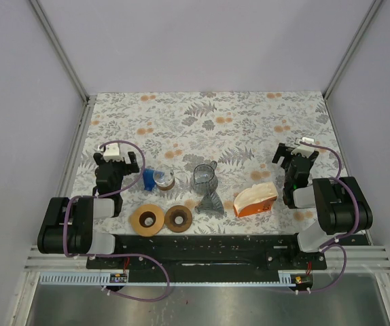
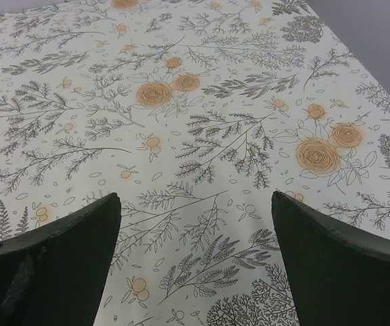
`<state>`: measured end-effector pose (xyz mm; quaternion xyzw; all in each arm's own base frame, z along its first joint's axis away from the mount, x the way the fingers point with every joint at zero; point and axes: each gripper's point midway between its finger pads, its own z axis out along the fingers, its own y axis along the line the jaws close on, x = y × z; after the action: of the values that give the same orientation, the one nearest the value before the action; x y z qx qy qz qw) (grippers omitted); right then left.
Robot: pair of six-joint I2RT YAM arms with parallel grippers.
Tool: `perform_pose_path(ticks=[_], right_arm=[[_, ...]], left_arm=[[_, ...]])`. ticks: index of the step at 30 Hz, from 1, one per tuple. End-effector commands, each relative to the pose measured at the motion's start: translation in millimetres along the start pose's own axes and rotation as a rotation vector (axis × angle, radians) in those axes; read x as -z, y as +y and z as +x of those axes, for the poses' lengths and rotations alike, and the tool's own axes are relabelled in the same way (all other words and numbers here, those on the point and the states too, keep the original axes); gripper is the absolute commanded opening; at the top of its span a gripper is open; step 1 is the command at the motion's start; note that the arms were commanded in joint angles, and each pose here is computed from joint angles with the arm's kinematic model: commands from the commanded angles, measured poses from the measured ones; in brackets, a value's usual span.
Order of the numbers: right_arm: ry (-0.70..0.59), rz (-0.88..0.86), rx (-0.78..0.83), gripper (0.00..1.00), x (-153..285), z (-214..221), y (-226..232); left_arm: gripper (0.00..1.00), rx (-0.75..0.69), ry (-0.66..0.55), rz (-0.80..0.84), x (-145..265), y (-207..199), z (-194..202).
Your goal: Place the coffee filter in the dripper
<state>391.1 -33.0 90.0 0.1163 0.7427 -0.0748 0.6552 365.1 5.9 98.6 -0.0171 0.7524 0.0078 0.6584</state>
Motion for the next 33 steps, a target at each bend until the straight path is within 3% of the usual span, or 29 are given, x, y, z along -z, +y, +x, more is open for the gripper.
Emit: perform_pose_path(ticks=[1,7,10,12,16,18,20,22,24,27,33], right_arm=[[-0.037,-0.004,-0.012,0.99,-6.1,-14.7,1.9],[-0.082,-0.032,-0.018,0.99,9.8,-37.2,2.1],[-0.096,-0.069,-0.092,0.99,19.4,-89.8,12.5],[-0.102,-0.249,-0.089,0.99,29.0,-120.0,44.7],[-0.054,-0.554,-0.128,0.99,55.0,-162.8,98.9],[-0.013,-0.663,-0.151,0.99,68.3,-177.0,119.9],[0.027,-0.776,-0.130,0.99,85.0,-185.6,145.6],[0.065,-0.900,-0.036,0.99,106.4,-188.8,177.8],[0.133,-1.031,0.153,1.00,133.3,-172.2,211.2],[0.305,-1.190,0.313,0.98,167.3,-143.4,250.0],[0.473,-1.379,0.517,0.88,183.5,-101.0,294.9]], left_arm=[[0.99,-0.005,-0.089,-0.012,-5.9,2.5,-25.6],[0.99,-0.006,-0.090,-0.006,-5.7,1.5,-25.8],[0.99,-0.004,-0.066,0.012,-8.0,-1.4,-31.0],[0.99,-0.004,-0.021,0.099,-11.2,-8.9,-43.2],[0.99,-0.003,-0.042,0.205,-7.5,-15.9,-94.9],[0.99,-0.082,-0.008,0.294,-0.4,-26.8,-117.2],[0.99,-0.115,0.101,0.388,9.7,-39.4,-126.6],[0.99,-0.139,0.178,0.451,21.7,-46.5,-137.6],[0.99,-0.176,0.228,0.501,38.4,-51.4,-150.4],[0.99,-0.211,0.291,0.546,62.5,-54.3,-155.1],[0.99,-0.211,0.395,0.509,93.5,-47.5,-155.7]])
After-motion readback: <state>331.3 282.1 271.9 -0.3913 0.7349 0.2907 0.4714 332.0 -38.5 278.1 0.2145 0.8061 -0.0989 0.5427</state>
